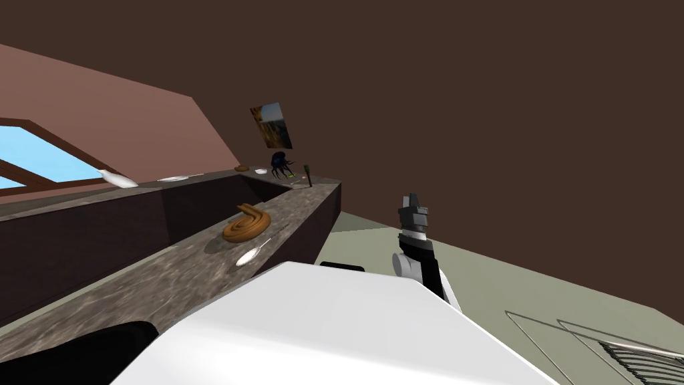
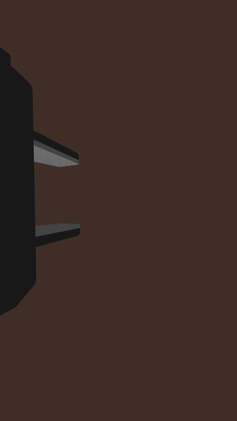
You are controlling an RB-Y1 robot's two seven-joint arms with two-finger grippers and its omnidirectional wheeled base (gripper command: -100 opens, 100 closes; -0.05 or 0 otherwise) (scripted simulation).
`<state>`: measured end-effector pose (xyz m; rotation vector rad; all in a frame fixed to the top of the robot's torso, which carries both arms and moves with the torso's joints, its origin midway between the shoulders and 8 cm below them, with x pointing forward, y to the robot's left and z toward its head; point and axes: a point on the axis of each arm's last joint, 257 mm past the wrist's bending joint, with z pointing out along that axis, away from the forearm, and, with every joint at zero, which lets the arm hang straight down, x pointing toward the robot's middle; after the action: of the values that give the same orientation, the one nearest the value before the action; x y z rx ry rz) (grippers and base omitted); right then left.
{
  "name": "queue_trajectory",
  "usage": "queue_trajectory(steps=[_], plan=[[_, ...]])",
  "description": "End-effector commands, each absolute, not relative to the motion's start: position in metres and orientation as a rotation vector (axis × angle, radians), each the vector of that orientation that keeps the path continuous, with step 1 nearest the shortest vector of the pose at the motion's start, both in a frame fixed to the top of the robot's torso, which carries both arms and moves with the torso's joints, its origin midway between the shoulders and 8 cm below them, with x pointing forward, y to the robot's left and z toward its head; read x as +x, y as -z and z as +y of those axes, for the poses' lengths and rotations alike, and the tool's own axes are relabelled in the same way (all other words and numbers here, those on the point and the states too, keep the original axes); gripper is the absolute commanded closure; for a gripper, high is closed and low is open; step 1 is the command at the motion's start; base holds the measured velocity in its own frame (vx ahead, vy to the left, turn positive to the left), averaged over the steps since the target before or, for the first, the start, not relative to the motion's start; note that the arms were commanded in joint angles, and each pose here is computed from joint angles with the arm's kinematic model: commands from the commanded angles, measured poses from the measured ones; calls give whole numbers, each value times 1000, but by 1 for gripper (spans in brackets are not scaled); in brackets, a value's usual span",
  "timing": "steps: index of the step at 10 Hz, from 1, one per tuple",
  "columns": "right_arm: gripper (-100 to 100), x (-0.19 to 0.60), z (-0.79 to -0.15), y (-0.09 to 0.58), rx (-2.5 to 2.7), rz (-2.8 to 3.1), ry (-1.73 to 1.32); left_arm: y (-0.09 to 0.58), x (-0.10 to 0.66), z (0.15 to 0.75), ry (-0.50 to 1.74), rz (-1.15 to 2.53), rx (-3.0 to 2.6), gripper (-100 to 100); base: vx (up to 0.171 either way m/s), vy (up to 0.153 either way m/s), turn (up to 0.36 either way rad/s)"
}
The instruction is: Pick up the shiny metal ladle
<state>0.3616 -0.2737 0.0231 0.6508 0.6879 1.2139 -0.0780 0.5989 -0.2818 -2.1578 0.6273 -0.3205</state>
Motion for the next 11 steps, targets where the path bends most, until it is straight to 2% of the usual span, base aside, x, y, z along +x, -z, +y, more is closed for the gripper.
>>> queue_trajectory(steps=[1, 5, 11], plan=[[0, 362, -274, -23, 651, 688, -1214, 281, -110, 598, 257, 572, -2217, -100, 160, -54, -32], [0, 362, -274, -23, 651, 688, -1214, 276, -165, 592, 141, 480, -2315, -100, 127, -11, -31], [0, 362, -274, -23, 651, 688, -1214, 268, -245, 560, -42, 325, -2486, -100, 179, -1, -65]])
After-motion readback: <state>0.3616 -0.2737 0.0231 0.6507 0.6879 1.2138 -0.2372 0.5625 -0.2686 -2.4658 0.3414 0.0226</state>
